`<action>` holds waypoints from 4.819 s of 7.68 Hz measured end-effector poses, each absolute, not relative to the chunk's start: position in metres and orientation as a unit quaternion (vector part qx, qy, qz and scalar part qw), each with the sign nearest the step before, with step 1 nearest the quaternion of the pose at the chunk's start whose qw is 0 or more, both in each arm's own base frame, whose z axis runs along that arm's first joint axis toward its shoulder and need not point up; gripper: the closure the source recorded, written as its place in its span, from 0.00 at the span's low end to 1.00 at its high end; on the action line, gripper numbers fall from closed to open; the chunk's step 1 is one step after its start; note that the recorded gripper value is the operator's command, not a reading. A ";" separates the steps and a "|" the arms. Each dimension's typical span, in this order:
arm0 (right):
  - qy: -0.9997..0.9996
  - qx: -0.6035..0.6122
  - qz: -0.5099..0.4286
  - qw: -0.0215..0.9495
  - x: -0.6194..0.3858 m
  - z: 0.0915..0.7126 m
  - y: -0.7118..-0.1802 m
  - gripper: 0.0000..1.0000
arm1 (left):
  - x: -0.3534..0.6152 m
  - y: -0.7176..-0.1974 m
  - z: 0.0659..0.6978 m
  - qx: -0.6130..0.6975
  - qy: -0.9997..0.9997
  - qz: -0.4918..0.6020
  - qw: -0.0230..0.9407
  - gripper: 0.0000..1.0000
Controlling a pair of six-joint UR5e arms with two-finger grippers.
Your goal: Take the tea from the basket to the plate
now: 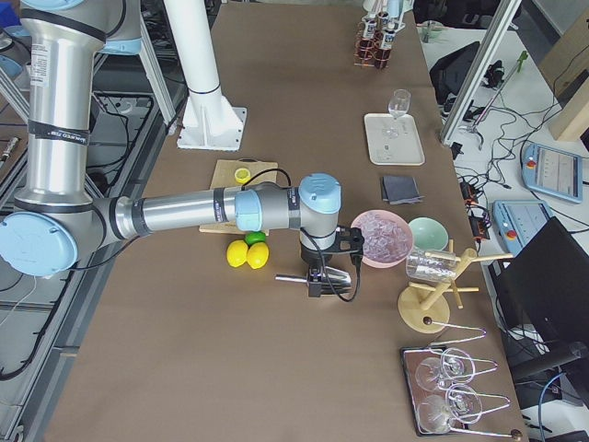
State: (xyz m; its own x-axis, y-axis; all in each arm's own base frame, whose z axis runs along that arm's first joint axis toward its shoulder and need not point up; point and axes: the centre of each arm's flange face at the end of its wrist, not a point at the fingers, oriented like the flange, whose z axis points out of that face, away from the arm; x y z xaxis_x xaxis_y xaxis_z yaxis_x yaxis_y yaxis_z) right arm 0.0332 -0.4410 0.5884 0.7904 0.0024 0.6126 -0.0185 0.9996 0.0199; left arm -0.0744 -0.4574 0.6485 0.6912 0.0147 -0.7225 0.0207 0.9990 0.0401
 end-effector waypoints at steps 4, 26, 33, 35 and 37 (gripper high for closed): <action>-0.324 0.013 0.006 0.946 0.033 0.588 -0.441 0.00 | -0.073 -0.460 0.646 0.026 0.394 0.001 0.919 0.02; -0.326 0.021 0.001 0.945 0.032 0.578 -0.446 0.00 | -0.016 -0.713 0.394 0.330 0.250 0.608 0.677 0.03; -0.326 0.021 0.001 0.945 0.032 0.578 -0.446 0.00 | 0.014 -0.697 0.435 0.330 0.250 0.646 0.641 0.04; -0.326 0.022 0.001 0.945 0.032 0.578 -0.446 0.00 | 0.020 -0.696 0.437 0.329 0.250 0.649 0.638 0.04; -0.326 0.022 0.001 0.945 0.031 0.578 -0.446 0.00 | 0.018 -0.695 0.437 0.330 0.249 0.649 0.639 0.05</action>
State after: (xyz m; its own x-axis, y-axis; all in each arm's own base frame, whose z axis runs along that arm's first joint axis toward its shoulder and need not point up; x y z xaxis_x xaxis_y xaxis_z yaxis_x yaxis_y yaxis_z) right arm 0.0312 -0.4460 0.5775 0.7880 -0.0125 0.6156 -0.0156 0.9991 0.0403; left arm 0.0181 -0.6953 0.4369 0.0336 0.9934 0.1100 -0.6639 -0.0601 0.7454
